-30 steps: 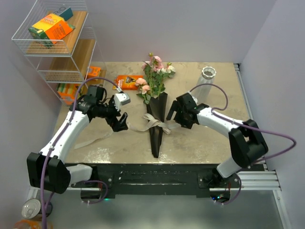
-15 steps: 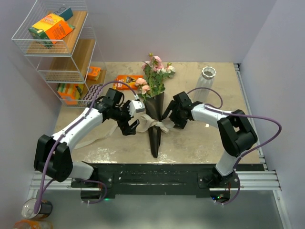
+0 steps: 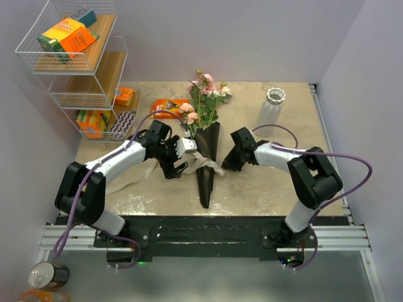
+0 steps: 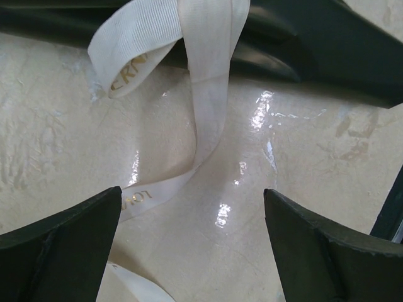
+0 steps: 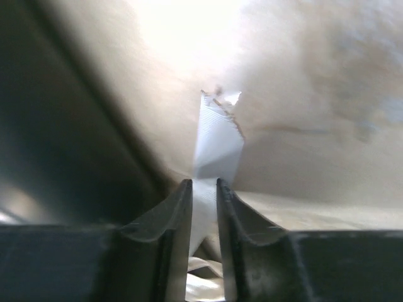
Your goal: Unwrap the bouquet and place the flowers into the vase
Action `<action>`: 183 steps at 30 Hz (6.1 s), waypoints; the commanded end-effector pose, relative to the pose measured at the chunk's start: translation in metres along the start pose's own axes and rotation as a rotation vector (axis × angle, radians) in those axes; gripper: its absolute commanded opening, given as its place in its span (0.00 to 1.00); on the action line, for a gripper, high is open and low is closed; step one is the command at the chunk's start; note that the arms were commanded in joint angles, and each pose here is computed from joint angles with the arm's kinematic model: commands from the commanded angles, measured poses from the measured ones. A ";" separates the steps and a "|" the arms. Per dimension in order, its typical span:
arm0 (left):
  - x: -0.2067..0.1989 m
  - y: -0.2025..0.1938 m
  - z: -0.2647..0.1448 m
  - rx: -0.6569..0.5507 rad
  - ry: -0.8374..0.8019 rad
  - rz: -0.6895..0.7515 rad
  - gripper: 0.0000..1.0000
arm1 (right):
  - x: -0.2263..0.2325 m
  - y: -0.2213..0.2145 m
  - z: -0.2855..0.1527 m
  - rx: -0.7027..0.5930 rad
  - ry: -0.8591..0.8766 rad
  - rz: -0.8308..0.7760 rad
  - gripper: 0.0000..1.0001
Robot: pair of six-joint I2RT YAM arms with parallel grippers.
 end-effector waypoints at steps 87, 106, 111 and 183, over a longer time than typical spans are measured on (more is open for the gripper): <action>0.053 0.005 0.039 -0.007 0.162 -0.058 0.40 | 0.002 -0.043 -0.048 -0.584 -0.257 -0.975 0.79; 0.054 0.009 0.037 0.005 0.159 -0.057 0.40 | -0.003 -0.063 -0.028 -0.488 -0.198 -0.994 0.80; 0.053 0.008 0.036 0.007 0.160 -0.053 0.41 | -0.005 -0.067 -0.029 -0.528 -0.237 -0.984 0.79; 0.070 0.088 0.074 -0.041 0.163 -0.226 0.40 | 0.033 -0.066 0.007 -0.698 -0.062 -1.131 0.64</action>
Point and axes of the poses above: each gripper's point midway between its finger pads, its own z axis out along the fingers, its own x axis along the line the jaws close on, y = z × x, the point moved 10 cm from there along -z, back along the fingers, and after that the axes turned 14 degrees about -z, right-handed, at the moved point
